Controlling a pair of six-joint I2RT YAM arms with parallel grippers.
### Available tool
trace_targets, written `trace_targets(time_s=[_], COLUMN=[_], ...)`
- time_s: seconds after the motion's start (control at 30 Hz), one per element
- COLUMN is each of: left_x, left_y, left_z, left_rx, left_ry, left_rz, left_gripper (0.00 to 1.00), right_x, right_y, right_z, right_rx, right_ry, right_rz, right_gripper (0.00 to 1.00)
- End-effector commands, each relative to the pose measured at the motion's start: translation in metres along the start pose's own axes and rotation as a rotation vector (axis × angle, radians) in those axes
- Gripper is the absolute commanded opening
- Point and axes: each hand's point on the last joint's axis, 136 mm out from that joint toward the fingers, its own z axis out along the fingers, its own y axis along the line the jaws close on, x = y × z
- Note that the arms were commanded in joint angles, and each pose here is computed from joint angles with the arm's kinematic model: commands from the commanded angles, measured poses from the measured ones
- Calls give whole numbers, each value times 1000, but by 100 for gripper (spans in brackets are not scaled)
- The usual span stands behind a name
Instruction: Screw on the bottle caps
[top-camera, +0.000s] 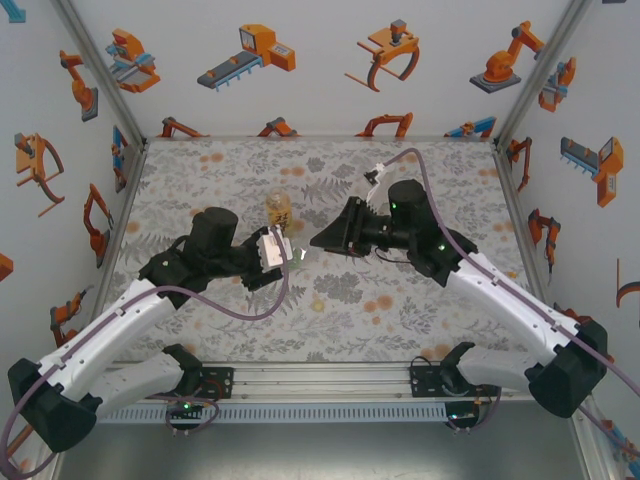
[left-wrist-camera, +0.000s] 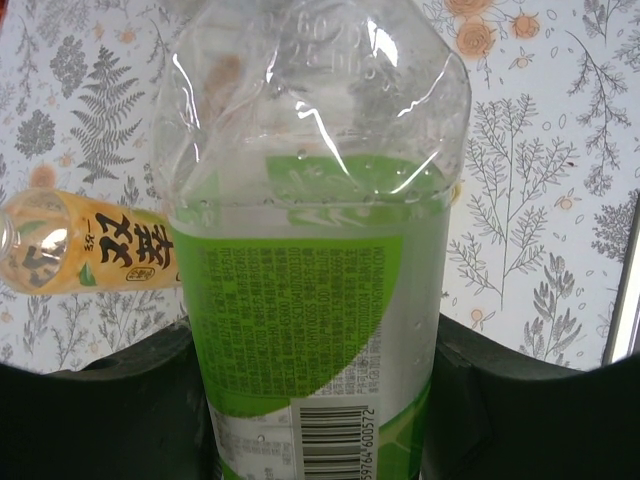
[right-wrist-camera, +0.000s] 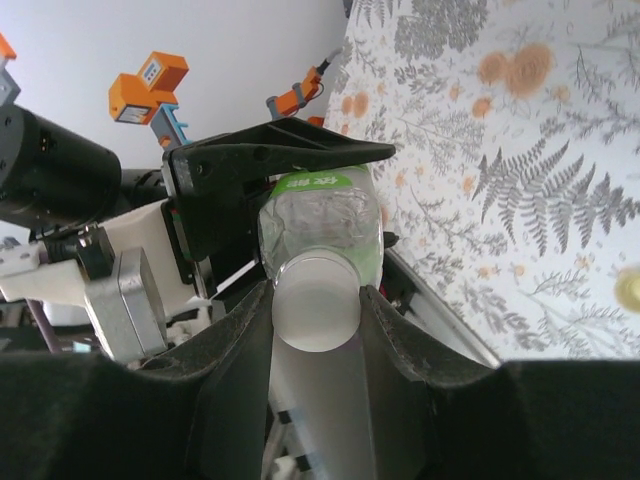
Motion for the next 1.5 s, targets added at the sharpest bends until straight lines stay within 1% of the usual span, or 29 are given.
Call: trace_targets(time_s=[0.0,0.13,0.27,0.37,0.47,0.6,0.7,0.9,0.97,1.07,1.13,1.2,1.3,1.47], left_x=[-26,-25,-25,-26,-26,-27,-28,-32,-33,-37,-39,-41,-41,-42], left_y=[-15,-14,-14,-15,-15,-16,-16,-21,-23,-29,-33,-36,-37,-36], left_z=[-2,0,-1,-1,-1,-2,-3,-4,-5,-6,-7,-8,-8,-8], left_rx=[81,81,80,80,81,85,89,112,126,160,185,205,215,213], left_ry=[-118,-113,-114,-116,-117,-122,-128,-148,-158,-183,-197,-207,-208,-202], left_rz=[56,55,56,58,58,60,60,61,61,65,64,64,62,55], left_gripper=[0,0,0,0,0,0,0,0,0,0,0,0,0,0], right_x=[-6,-9,-11,-14,-18,-23,-25,-19,-9,18,32,45,57,64], right_y=[-2,3,12,19,28,38,44,58,68,81,83,85,85,87], right_z=[0,-4,-8,-13,-21,-36,-48,-60,-64,-71,-74,-76,-75,-70], right_rx=[46,48,37,20,12,23,29,-11,-72,-205,-274,-342,-422,-522], right_ry=[-18,-26,-31,-44,-64,-95,-132,-168,-156,-102,-76,-42,-11,-31], right_rz=[102,70,5,-43,-113,-241,-388,-777,-943,-1208,-1327,-1416,-1494,-1557], right_gripper=[14,27,50,64,69,71,71,67,67,67,67,67,67,62])
